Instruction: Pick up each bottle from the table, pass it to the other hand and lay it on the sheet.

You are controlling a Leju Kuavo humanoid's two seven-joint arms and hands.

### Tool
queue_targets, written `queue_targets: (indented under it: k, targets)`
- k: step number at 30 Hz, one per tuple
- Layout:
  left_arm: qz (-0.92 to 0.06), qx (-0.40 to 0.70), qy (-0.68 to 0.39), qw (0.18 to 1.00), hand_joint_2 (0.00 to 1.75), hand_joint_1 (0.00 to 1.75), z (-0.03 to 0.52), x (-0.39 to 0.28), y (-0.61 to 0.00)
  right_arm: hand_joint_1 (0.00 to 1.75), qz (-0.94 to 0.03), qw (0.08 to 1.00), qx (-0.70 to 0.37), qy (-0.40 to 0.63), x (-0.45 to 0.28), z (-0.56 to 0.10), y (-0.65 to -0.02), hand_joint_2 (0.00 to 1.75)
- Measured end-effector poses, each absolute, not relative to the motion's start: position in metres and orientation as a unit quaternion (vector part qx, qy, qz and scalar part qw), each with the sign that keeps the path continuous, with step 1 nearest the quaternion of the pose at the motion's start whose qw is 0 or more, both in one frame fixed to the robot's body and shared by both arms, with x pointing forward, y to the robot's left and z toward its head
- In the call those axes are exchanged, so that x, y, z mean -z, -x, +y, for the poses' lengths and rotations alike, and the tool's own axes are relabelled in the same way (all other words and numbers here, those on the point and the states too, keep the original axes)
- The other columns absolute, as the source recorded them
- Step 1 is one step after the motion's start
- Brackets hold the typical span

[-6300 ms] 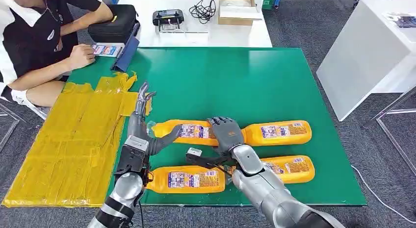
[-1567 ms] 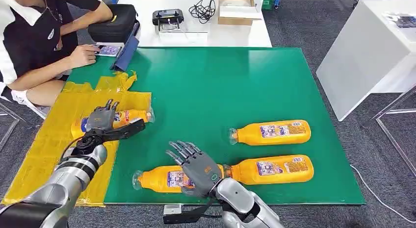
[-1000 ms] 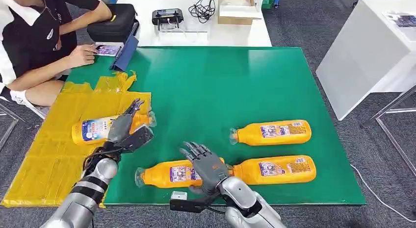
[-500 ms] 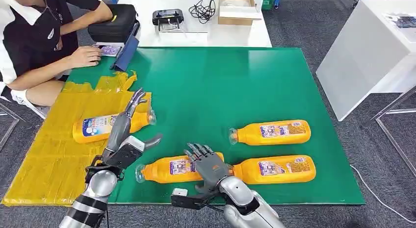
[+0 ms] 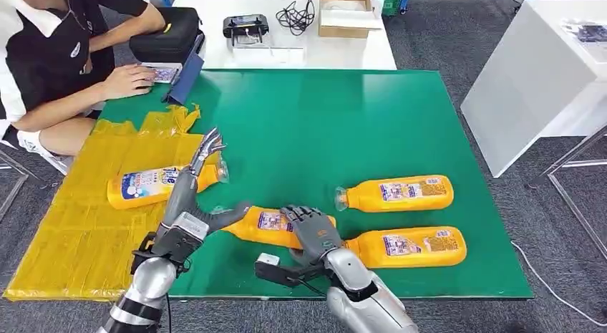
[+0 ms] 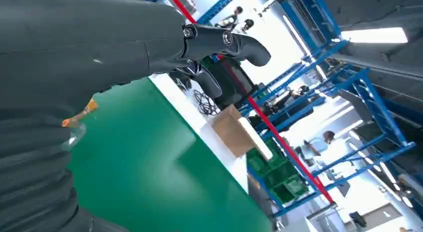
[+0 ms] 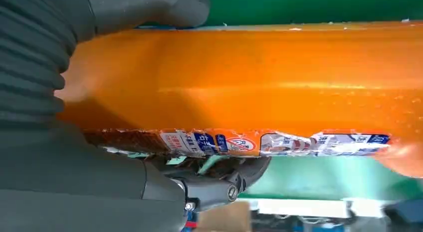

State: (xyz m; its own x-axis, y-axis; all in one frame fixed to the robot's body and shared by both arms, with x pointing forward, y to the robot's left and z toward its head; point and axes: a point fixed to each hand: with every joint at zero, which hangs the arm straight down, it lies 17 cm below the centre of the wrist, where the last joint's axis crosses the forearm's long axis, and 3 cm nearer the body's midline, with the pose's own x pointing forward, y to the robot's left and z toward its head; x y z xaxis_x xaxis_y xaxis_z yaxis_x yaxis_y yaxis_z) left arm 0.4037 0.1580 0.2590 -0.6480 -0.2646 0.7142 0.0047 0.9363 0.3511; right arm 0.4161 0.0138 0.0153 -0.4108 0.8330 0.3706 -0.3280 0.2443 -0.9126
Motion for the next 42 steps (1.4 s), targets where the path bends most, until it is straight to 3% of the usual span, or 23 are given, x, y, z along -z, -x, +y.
queue_targets:
  k: [11,21,28,36,42]
  targets:
    - [-0.896,0.143,-0.024,0.419,1.75,0.0,0.15,-0.263,-0.394,1.75,-0.649,0.518,-0.51,0.225,-0.034,-0.003,-0.429,1.75]
    - [-0.875,0.064,0.071,0.475,1.75,0.0,0.15,-0.253,-0.398,1.75,-0.832,0.435,-0.234,0.255,-0.164,-0.062,-0.416,1.75]
    - [-0.819,-0.037,0.124,0.559,1.75,0.0,0.17,-0.211,-0.43,1.75,-0.866,0.395,-0.053,0.303,-0.23,-0.162,-0.402,1.75]
    - [-0.765,-0.062,0.207,0.607,1.75,0.0,0.156,-0.185,-0.439,1.75,-0.874,0.356,-0.065,0.323,-0.251,-0.157,-0.39,1.75]
    - [-0.755,-0.111,0.265,0.589,1.75,0.0,0.149,-0.198,-0.446,1.75,-0.869,0.395,-0.088,0.285,-0.24,-0.125,-0.407,1.75]
